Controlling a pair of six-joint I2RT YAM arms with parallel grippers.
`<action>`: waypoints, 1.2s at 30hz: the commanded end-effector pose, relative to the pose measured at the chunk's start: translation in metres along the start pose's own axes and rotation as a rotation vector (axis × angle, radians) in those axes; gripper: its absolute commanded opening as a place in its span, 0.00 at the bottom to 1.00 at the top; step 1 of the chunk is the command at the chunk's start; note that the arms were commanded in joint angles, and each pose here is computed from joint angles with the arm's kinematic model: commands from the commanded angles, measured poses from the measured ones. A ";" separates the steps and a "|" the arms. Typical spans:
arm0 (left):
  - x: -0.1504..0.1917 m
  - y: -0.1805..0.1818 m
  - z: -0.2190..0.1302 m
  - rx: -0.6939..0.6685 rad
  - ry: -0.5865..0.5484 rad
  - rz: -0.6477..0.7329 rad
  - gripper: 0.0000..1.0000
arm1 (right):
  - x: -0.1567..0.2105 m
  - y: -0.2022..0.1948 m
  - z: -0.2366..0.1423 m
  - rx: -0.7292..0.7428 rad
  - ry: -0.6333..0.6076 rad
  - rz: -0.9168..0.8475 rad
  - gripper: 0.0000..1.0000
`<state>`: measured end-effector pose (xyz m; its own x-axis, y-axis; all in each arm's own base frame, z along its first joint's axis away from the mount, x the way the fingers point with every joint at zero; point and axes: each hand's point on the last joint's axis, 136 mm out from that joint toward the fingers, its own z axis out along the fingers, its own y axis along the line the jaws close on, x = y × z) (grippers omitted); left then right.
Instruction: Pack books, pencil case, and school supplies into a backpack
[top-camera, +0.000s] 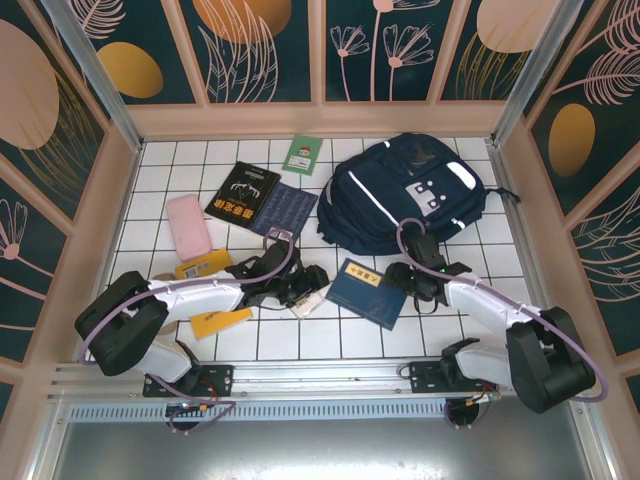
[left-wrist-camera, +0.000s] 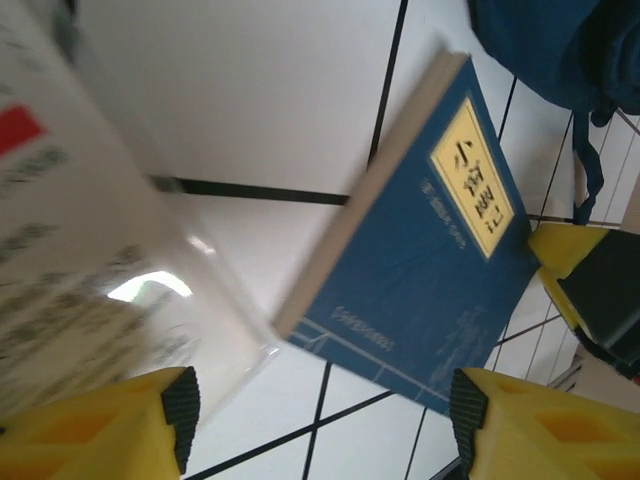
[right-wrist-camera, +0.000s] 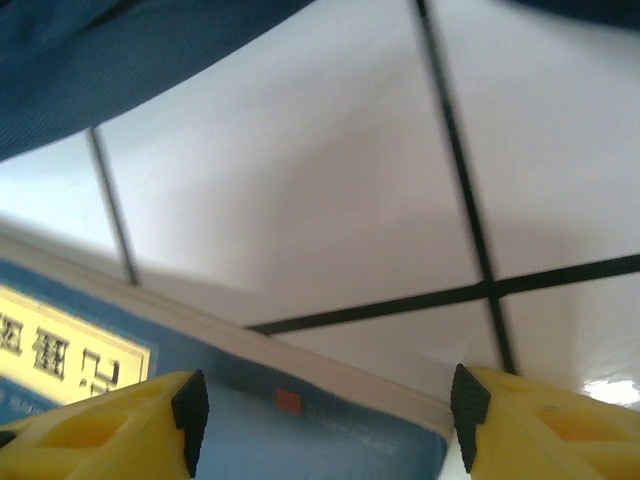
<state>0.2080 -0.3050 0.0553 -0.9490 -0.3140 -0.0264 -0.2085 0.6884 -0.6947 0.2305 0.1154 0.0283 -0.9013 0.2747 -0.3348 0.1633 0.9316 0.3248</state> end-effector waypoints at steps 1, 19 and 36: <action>0.002 -0.021 0.012 0.085 -0.006 -0.030 0.64 | 0.020 0.015 -0.010 -0.092 0.049 -0.004 0.65; -0.027 0.002 0.059 -0.185 -0.069 0.086 0.66 | 0.064 0.056 -0.012 -0.208 0.116 -0.029 0.64; -0.029 -0.023 -0.002 -0.106 -0.124 0.066 0.67 | 0.008 0.039 -0.030 -0.001 -0.017 -0.159 0.68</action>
<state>0.2570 -0.3199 0.0896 -0.9179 -0.3292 -0.2214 -0.1247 0.7691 -0.6268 0.2090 0.1517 0.0612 -0.9080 0.1863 -0.3751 0.0652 0.9475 0.3129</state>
